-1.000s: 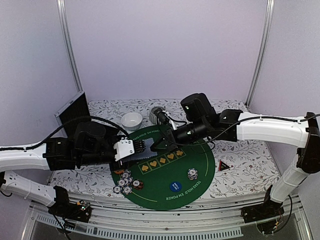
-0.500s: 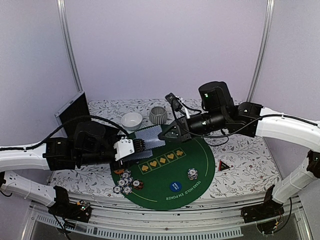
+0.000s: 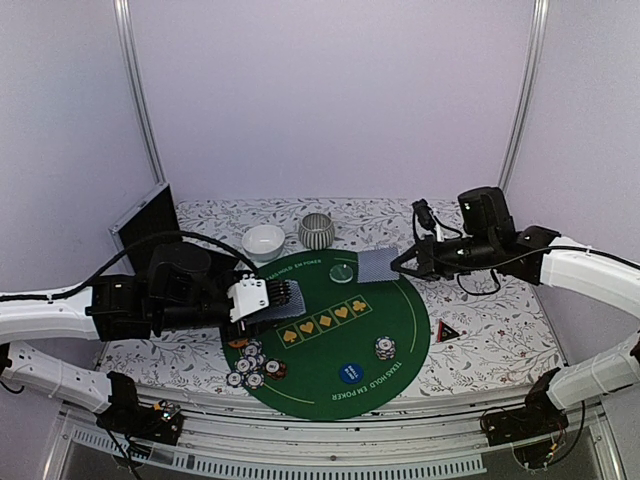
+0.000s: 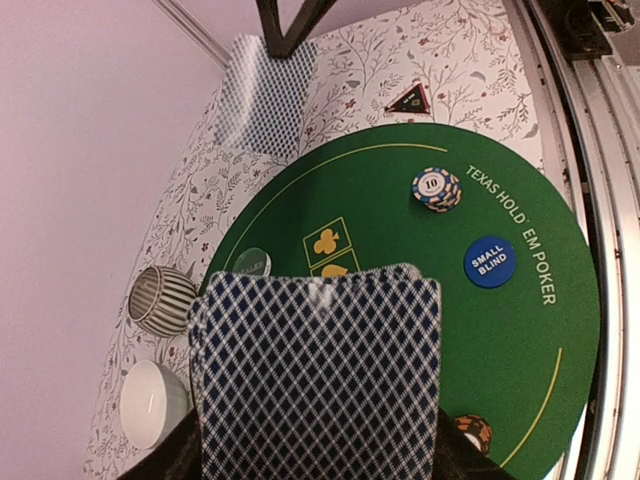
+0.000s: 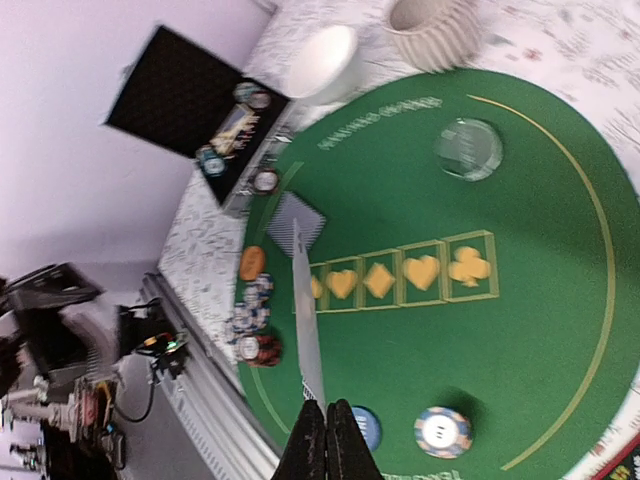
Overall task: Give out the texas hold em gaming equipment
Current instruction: Distribute the poker card in the small blind area, then pick up the poker card from the face-down deck piles.
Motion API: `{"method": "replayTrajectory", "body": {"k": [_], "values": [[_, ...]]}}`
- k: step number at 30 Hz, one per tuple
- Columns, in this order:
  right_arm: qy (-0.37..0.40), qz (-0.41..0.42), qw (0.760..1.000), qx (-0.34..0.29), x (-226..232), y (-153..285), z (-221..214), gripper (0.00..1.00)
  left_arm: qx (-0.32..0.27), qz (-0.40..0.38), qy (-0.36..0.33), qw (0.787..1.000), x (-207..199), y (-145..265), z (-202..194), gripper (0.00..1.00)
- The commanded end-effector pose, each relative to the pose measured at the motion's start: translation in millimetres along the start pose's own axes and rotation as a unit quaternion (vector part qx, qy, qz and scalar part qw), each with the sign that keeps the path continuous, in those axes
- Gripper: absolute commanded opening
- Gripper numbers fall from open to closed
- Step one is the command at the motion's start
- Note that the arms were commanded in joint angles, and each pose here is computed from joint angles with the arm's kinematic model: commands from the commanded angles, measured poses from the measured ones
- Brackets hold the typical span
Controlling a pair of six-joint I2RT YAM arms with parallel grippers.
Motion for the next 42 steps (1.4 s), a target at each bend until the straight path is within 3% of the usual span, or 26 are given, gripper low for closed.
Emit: {"method": "replayTrajectory", "body": {"k": [1, 7, 16, 21, 22, 24, 26, 32, 38, 42], "values": [[-0.060, -0.074, 0.995, -0.011, -73, 0, -14, 0.02, -0.010, 0.006, 0.010, 1.000, 7, 3, 5, 0.56], [-0.126, -0.084, 0.989, -0.004, -136, -8, -33, 0.02, -0.015, 0.000, 0.013, 1.000, 6, 4, 6, 0.55], [-0.171, -0.073, 0.982, 0.023, -157, -23, -60, 0.02, -0.016, 0.000, 0.012, 1.000, 6, 5, 6, 0.55], [-0.189, -0.119, 0.974, 0.044, -175, -22, -78, 0.02, -0.016, 0.000, 0.011, 1.000, 6, 5, 6, 0.55], [-0.188, -0.125, 0.973, 0.045, -176, -20, -79, 0.05, -0.016, 0.000, 0.011, 1.000, 6, 5, 6, 0.55], [-0.185, -0.133, 0.973, 0.041, -175, -16, -78, 0.24, -0.017, 0.000, 0.011, 1.000, 6, 6, 6, 0.55], [-0.180, -0.159, 0.970, 0.030, -174, -8, -72, 0.36, -0.018, 0.000, 0.009, 1.000, 6, 6, 7, 0.55], [-0.139, -0.254, 0.957, -0.017, -162, 28, -41, 0.56, -0.020, -0.002, 0.009, 1.000, 5, 6, 7, 0.55], [-0.021, -0.257, 0.965, -0.055, -90, 31, -7, 0.70, -0.026, -0.008, 0.007, 1.000, 4, 7, 8, 0.55], [0.129, -0.167, 0.975, -0.073, 6, 7, -5, 0.78, -0.033, -0.014, 0.004, 0.999, 1, 8, 9, 0.55]]}}
Point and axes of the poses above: each gripper's point midway between its finger pads, its own y axis back along the fingers, its own x axis along the line the jaws close on, z = x × y, the point moved 3 cm from there along y, back along the fingers, and after that the axes turned 6 degrees about -y, right-handed, at the moved point
